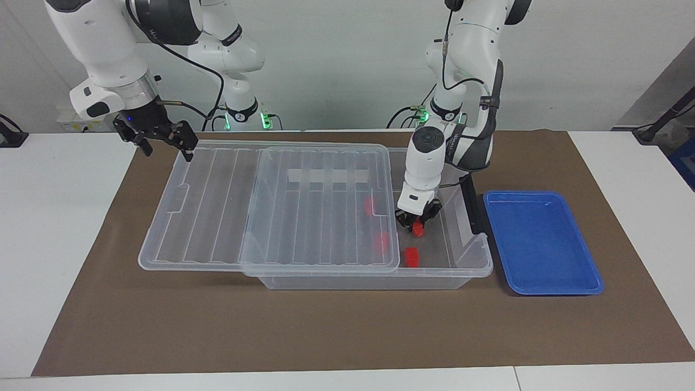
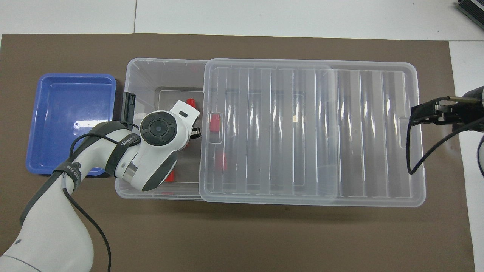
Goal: Place red block in blue tray from box
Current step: 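Grasp a red block inside the box with the left gripper, then lift the red block out and carry it over the blue tray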
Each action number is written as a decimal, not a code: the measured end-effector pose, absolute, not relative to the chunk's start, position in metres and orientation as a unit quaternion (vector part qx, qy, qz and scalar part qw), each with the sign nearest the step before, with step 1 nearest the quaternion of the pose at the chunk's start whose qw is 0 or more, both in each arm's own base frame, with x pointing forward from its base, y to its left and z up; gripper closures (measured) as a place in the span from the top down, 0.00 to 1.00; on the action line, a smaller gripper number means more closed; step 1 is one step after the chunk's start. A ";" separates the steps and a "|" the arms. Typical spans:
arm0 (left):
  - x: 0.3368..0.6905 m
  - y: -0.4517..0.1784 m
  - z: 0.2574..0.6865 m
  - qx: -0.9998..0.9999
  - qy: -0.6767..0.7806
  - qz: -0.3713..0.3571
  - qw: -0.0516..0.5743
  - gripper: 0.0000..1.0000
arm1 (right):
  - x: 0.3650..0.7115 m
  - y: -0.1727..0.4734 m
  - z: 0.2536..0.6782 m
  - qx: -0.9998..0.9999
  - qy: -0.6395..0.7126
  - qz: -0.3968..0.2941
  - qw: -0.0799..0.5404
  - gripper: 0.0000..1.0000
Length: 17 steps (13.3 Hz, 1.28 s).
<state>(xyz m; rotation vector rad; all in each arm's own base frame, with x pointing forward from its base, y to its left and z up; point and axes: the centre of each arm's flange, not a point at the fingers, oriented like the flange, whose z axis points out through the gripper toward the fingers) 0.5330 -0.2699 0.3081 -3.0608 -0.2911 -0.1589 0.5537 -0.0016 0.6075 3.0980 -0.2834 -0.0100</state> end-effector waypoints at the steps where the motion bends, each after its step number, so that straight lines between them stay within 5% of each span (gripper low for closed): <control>1: 0.533 -0.269 0.308 -0.994 -0.095 -0.052 0.032 0.34 | 0.554 -0.002 0.608 0.996 -0.091 -0.003 0.015 1.00; 4: 0.540 -0.267 0.322 -0.993 -0.101 -0.049 0.039 0.34 | 0.554 -0.002 0.607 0.996 -0.091 -0.004 0.015 1.00; 11: 0.567 -0.229 0.467 -0.990 -0.131 0.004 0.049 0.34 | 0.553 -0.004 0.607 0.996 -0.093 -0.006 0.016 1.00; 17: 0.576 -0.131 0.559 -0.995 -0.076 0.046 0.033 0.34 | 0.558 -0.019 0.597 0.994 -0.106 0.010 0.014 0.95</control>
